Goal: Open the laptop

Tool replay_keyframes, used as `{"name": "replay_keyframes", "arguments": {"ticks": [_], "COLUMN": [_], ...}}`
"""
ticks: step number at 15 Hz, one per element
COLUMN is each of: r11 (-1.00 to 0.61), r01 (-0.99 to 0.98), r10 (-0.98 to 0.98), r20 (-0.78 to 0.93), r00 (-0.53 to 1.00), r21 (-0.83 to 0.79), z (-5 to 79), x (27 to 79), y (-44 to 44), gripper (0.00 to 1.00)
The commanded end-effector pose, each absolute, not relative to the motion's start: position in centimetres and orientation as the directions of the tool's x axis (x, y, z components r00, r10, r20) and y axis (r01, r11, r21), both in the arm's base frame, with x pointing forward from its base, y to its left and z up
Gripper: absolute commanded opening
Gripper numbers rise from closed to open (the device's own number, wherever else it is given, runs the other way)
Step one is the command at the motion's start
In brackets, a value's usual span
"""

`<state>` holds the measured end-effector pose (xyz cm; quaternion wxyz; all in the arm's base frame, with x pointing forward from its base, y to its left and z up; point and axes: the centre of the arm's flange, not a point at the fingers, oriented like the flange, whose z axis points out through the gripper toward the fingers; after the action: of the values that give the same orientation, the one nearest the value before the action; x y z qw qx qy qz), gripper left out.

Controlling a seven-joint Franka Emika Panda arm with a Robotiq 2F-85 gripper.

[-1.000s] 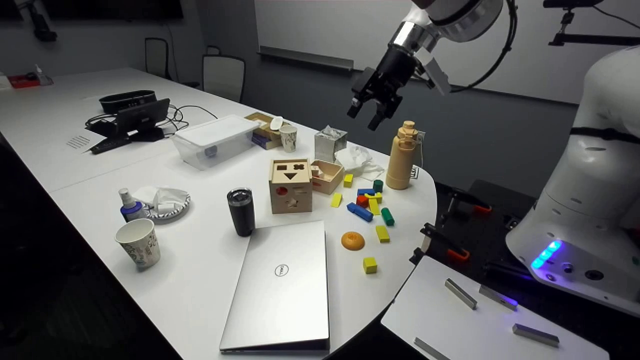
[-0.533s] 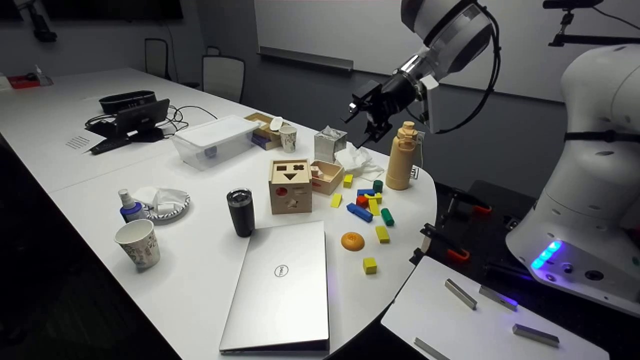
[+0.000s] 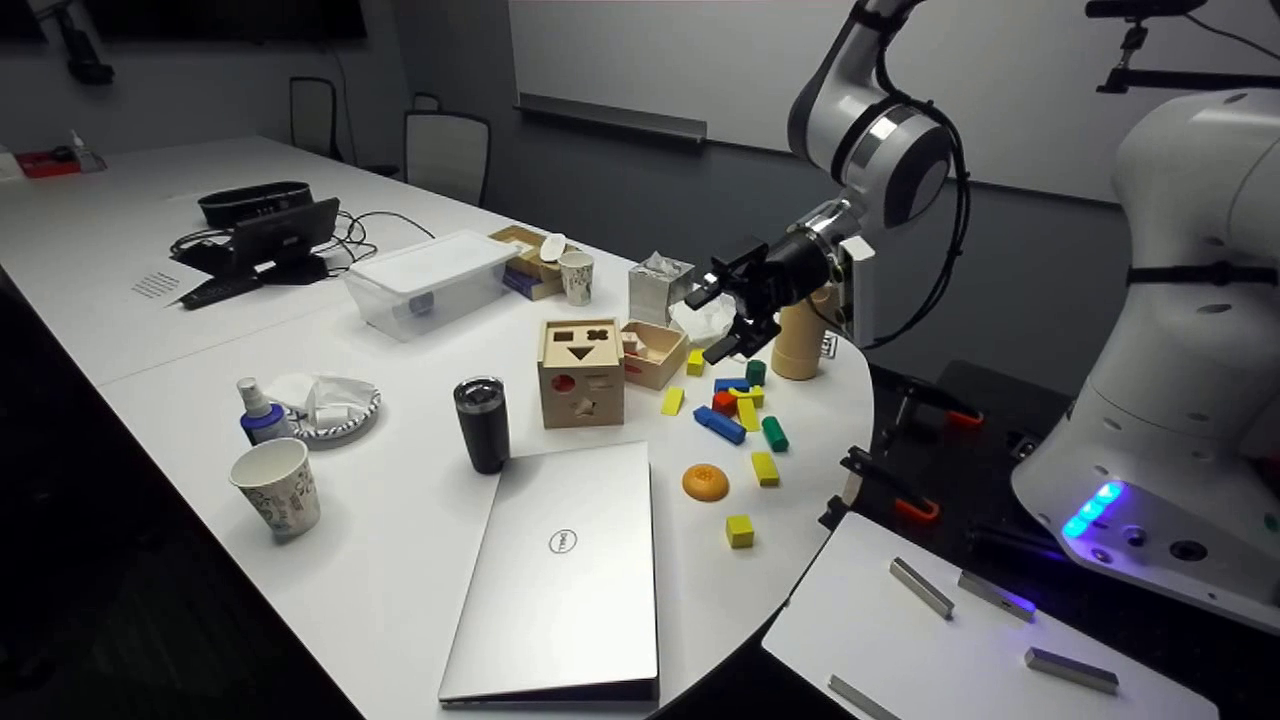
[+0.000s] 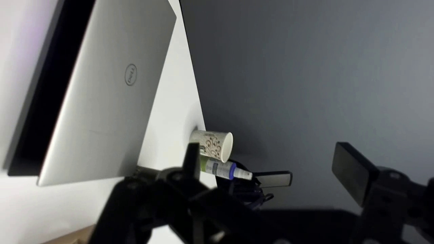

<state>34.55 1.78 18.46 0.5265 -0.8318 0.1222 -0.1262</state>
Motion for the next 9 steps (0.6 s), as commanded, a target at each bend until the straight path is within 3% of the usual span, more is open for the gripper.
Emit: {"name": "replay_keyframes", "arguments": {"ticks": [1, 9], "r11": [-0.419, -0.459], "r01": [-0.156, -0.245], "r10": [-0.327, -0.370], "r20": [-0.012, -0.067], "r00": [0.945, 0.927], "r21": [-0.894, -0.854], "z": [10.5, -1.2], "x": [37.5, 42.5], "y": [2.6, 1.9], "gripper": [1.00, 1.00]}}
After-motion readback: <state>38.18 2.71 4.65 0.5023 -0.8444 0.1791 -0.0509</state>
